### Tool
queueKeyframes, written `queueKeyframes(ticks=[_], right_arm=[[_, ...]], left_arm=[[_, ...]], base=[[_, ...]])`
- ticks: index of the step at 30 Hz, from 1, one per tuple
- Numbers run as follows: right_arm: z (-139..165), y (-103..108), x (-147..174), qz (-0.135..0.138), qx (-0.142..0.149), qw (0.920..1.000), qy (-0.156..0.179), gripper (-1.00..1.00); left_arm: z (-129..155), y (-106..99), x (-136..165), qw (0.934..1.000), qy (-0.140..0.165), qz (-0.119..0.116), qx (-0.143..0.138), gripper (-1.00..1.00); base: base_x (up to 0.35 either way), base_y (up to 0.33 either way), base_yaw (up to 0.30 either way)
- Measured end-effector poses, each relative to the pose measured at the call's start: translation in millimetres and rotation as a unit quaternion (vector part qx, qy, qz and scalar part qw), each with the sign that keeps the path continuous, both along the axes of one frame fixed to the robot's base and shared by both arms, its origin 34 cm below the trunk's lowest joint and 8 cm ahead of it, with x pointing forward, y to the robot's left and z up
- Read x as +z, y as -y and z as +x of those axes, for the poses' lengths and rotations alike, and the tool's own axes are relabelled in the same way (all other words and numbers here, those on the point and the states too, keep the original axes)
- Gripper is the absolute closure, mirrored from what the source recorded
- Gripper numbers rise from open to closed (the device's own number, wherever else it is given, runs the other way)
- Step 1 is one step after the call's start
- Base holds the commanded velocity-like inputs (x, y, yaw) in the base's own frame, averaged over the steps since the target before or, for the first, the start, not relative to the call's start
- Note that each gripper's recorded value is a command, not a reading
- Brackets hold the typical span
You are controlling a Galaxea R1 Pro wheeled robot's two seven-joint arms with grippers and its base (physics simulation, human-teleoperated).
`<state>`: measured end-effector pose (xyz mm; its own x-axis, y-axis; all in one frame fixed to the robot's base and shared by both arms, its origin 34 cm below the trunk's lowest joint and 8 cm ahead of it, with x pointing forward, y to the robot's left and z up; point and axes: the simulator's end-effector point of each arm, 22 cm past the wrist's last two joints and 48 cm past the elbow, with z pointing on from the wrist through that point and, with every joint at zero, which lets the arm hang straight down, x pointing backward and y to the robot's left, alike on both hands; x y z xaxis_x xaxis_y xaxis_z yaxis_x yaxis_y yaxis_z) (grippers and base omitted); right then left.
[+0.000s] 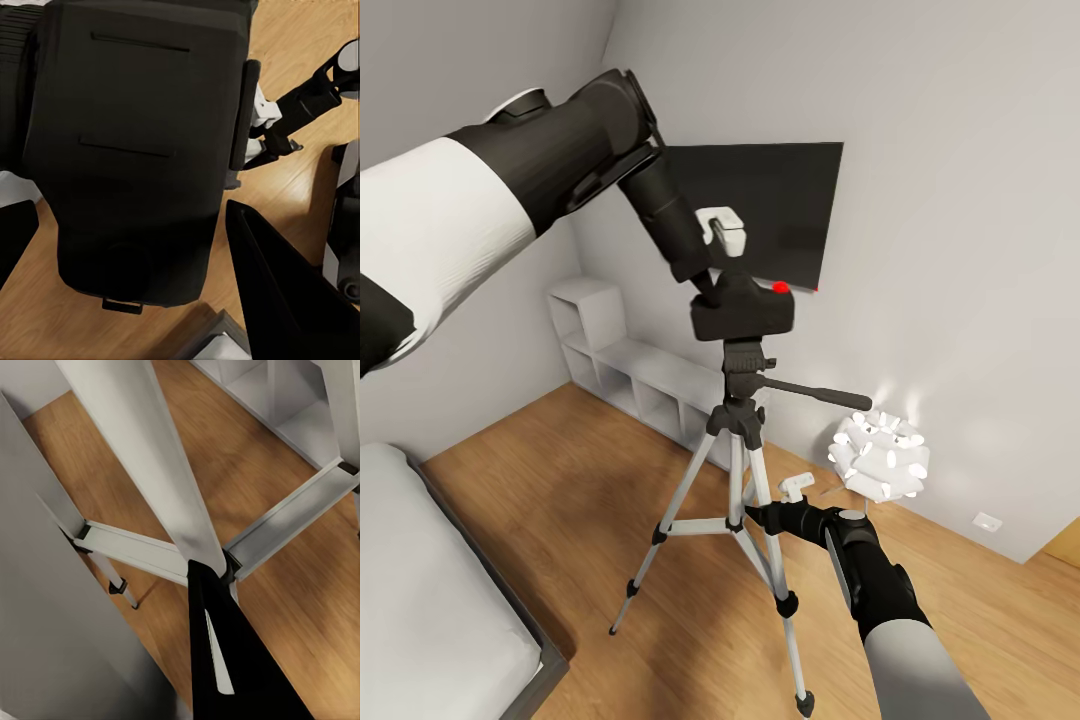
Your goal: Attach the digital camera to the camera tripod in the bedroom.
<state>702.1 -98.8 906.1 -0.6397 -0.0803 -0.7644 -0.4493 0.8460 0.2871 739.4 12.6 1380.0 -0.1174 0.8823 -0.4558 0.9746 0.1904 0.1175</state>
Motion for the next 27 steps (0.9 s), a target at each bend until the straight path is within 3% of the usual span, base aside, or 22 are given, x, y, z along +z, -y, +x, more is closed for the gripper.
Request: queueKeyframes(ticks=[27], right_arm=[[0.0,0.2,0.0,0.0,0.0,1.0,0.0,1.0]], left_arm=[[-1.2,9.0,-0.4,1.0,-0.005,-0.008,0.002,1.0]], base=[[0.0,0.0,0.0]])
